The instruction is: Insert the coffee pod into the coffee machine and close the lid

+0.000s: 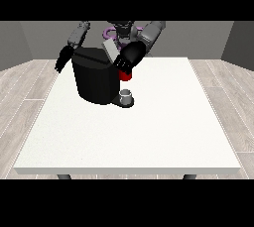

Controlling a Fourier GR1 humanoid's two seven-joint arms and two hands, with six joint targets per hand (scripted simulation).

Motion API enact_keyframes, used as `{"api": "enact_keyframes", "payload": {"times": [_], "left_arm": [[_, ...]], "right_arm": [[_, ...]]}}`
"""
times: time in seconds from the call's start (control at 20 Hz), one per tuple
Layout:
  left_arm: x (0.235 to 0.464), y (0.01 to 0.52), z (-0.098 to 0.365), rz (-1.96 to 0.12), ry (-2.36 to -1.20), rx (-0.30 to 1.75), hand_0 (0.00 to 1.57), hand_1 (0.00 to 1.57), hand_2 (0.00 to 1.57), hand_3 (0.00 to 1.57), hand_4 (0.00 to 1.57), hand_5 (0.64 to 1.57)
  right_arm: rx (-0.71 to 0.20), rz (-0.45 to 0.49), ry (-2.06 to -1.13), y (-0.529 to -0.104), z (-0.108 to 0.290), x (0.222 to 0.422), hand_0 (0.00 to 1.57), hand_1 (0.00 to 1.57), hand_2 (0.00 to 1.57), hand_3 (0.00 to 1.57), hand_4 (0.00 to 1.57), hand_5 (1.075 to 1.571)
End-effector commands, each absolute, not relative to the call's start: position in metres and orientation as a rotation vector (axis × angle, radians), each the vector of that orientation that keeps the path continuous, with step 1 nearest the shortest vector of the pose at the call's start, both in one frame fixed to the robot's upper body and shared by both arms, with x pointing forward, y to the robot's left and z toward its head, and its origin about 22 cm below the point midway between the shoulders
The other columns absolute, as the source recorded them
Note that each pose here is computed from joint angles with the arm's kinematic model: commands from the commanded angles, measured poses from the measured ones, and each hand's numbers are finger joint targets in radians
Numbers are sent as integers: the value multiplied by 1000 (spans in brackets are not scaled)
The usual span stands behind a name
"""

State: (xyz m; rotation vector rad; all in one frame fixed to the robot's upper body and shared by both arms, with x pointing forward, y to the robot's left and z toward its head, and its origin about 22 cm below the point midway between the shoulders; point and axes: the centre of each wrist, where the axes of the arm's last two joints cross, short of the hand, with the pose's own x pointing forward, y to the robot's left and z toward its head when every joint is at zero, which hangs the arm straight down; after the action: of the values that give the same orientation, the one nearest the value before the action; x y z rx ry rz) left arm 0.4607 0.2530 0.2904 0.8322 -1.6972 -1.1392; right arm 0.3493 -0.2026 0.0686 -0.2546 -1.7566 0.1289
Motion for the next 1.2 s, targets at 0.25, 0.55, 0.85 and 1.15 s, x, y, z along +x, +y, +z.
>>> {"api": "enact_keyframes", "payload": {"times": [0.25,0.55,0.85,1.15], "left_arm": [[458,273,292,-1159,-1744,911,1144,1144,1115,841,0,1571],[456,264,302,-1204,-1767,997,742,742,871,653,0,1571],[448,280,343,-1141,-1753,1091,0,0,587,459,0,1571],[458,259,304,-1204,-1738,1009,0,0,432,326,0,1571]], "right_arm": [[-269,154,-1756,-199,71,346,0,0,0,0,71,1571],[-285,131,-1782,-202,74,353,0,0,0,0,185,1571],[-294,159,-1829,-200,91,362,0,0,0,0,207,1571],[-325,133,-1755,-205,70,359,0,0,0,0,0,1571]]}}
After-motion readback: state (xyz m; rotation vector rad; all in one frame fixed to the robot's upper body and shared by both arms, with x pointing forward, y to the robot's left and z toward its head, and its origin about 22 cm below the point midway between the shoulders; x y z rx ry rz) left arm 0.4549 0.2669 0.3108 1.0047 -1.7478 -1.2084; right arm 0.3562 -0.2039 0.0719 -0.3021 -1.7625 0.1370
